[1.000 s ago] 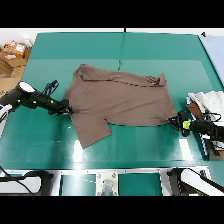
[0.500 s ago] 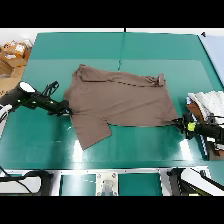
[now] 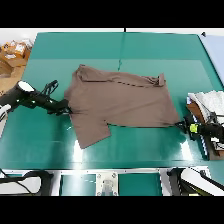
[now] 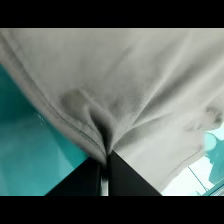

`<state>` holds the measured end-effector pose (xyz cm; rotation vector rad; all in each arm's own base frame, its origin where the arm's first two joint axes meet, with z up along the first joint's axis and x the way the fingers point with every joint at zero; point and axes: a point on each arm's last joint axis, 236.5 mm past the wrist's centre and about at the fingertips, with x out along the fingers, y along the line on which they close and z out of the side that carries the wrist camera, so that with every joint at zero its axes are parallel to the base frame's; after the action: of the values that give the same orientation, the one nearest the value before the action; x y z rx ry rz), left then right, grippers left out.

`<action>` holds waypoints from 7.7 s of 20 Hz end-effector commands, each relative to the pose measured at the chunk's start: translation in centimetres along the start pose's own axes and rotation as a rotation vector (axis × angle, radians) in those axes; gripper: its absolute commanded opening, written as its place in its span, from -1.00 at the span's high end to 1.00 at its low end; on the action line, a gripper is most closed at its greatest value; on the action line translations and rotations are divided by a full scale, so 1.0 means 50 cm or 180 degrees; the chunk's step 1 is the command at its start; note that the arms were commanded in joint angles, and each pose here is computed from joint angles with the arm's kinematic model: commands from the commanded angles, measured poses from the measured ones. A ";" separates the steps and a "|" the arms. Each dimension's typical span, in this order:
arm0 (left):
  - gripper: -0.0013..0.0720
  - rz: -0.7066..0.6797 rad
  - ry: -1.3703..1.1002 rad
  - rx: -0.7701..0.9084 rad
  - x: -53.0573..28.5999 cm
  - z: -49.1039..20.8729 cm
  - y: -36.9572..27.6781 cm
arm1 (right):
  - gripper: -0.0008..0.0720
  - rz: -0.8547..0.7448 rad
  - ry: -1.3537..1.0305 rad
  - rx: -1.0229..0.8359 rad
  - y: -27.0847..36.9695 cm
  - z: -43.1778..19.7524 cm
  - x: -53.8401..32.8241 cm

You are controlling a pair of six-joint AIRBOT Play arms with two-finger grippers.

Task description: Fold the shirts.

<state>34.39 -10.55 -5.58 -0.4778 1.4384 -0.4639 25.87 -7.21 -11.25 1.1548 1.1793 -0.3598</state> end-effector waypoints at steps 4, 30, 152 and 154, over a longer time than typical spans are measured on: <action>0.90 0.0035 -0.1314 0.0989 -0.308 0.103 -0.219 | 0.94 0.1103 -0.0860 -0.1148 0.349 0.075 -0.328; 0.89 0.0074 -0.2586 0.1253 -0.541 0.257 -0.365 | 0.94 0.1712 -0.1865 -0.1844 0.624 0.125 -0.462; -0.23 -0.0577 -0.0883 -0.0072 -0.122 0.219 -0.087 | -0.49 0.0381 0.0680 -0.2029 0.259 0.182 0.065; 0.81 -0.0575 -0.0866 0.0030 -0.116 0.216 -0.096 | -0.49 0.0462 0.0794 -0.1946 0.250 0.176 0.098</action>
<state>45.38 -10.04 2.56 -0.6623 1.1132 -0.4868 42.37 -8.44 -7.86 0.7386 1.2587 0.1792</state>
